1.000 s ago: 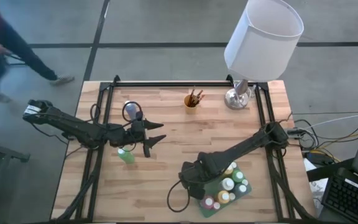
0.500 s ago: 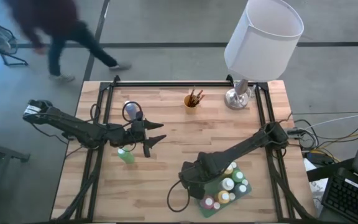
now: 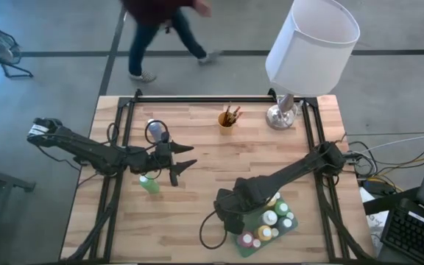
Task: Pick & Place Paint Supplies
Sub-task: Put the purple paint bottle into the green bin
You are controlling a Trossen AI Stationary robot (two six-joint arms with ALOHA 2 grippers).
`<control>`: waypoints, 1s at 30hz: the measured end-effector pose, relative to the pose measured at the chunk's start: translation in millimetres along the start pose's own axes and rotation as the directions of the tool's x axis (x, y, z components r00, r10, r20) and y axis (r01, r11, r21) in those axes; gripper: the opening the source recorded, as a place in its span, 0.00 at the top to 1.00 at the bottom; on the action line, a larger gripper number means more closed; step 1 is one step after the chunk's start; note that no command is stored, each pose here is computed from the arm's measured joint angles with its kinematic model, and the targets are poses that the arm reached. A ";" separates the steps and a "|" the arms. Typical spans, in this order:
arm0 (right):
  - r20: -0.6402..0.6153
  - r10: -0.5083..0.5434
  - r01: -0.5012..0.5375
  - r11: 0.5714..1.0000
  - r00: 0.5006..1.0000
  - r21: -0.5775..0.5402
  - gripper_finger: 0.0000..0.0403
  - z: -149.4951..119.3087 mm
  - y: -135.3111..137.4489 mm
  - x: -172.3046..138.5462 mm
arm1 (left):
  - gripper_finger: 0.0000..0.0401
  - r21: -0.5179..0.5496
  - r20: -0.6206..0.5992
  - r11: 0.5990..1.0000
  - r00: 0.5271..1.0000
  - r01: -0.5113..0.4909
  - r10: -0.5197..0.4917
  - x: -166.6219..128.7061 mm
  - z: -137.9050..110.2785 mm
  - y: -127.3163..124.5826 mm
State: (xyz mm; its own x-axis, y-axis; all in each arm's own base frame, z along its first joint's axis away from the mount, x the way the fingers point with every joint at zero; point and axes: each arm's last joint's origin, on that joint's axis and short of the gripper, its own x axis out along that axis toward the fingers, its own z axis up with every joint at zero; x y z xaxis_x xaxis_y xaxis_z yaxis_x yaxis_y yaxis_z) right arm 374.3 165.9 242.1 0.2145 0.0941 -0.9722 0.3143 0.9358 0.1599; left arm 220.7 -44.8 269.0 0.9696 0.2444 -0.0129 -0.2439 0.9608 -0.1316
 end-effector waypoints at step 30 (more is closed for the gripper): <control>0.507 -0.183 0.315 0.931 0.842 -0.186 0.49 8.1 -82.6 -146.7 | 0.42 0.258 -0.374 0.838 0.750 -0.481 0.545 -49.5 50.0 35.1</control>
State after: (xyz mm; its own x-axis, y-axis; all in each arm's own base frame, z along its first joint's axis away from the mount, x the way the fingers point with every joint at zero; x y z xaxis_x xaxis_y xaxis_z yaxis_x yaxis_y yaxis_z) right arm 324.4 72.0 372.8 0.5918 -0.2644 -0.7615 0.1876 0.9639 -0.1889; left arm 163.2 -16.6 314.6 0.6019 0.6586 -0.4517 -0.6758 0.7214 0.1514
